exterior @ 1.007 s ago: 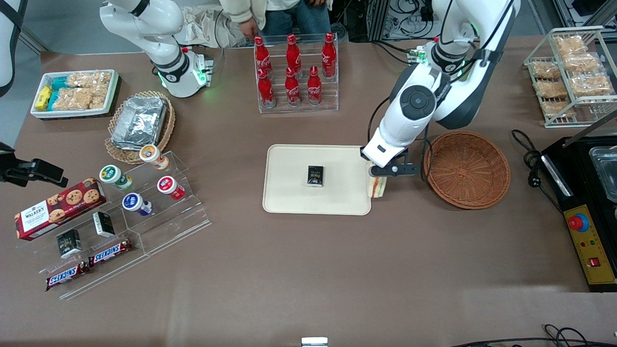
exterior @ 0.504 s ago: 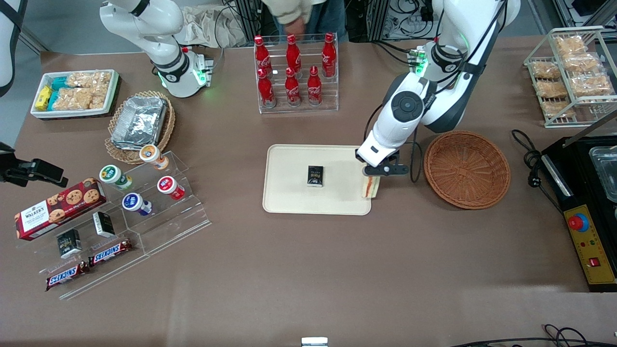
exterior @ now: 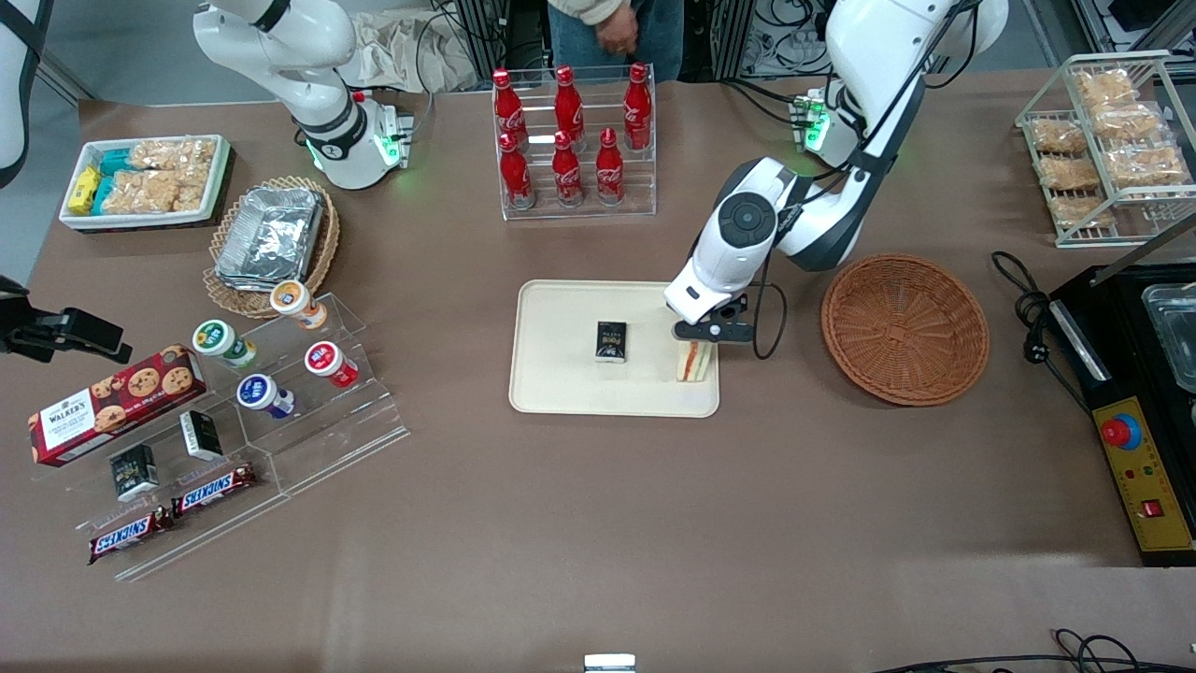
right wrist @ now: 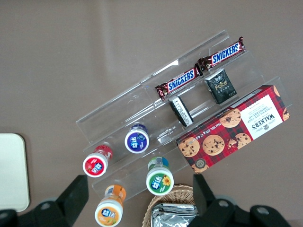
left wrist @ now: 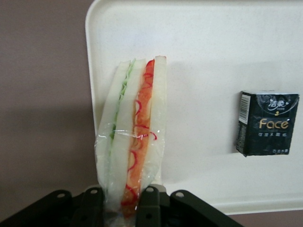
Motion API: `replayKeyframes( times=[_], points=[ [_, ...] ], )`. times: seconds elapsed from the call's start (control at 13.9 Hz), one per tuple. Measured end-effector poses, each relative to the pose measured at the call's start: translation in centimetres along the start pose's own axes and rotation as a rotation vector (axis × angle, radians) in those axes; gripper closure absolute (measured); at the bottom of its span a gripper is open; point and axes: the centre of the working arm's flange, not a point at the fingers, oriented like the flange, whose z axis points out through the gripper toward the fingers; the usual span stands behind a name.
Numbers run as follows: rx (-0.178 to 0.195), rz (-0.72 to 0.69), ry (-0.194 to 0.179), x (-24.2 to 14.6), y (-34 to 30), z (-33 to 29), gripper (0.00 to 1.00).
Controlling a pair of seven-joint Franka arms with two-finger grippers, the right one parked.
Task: Place sandwich from basket to tray
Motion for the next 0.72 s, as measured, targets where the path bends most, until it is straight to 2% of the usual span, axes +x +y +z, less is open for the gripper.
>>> replayKeyframes(
  times=[0.22, 0.29, 0.36, 0.5, 0.58, 0.72],
  points=[
    [0.018, 0.017, -0.006, 0.0, -0.2, 1.3, 0.80],
    [0.027, 0.033, 0.002, 0.1, -0.2, 1.3, 0.75],
    [0.035, 0.047, 0.010, 0.2, -0.2, 1.3, 0.75],
    [0.043, 0.059, 0.019, 0.5, -0.1, 0.9, 0.60],
    [0.053, 0.055, 0.009, 0.8, 0.0, 0.5, 0.50],
    [0.093, 0.026, -0.039, 2.1, 0.5, -2.0, 0.30]
  ],
)
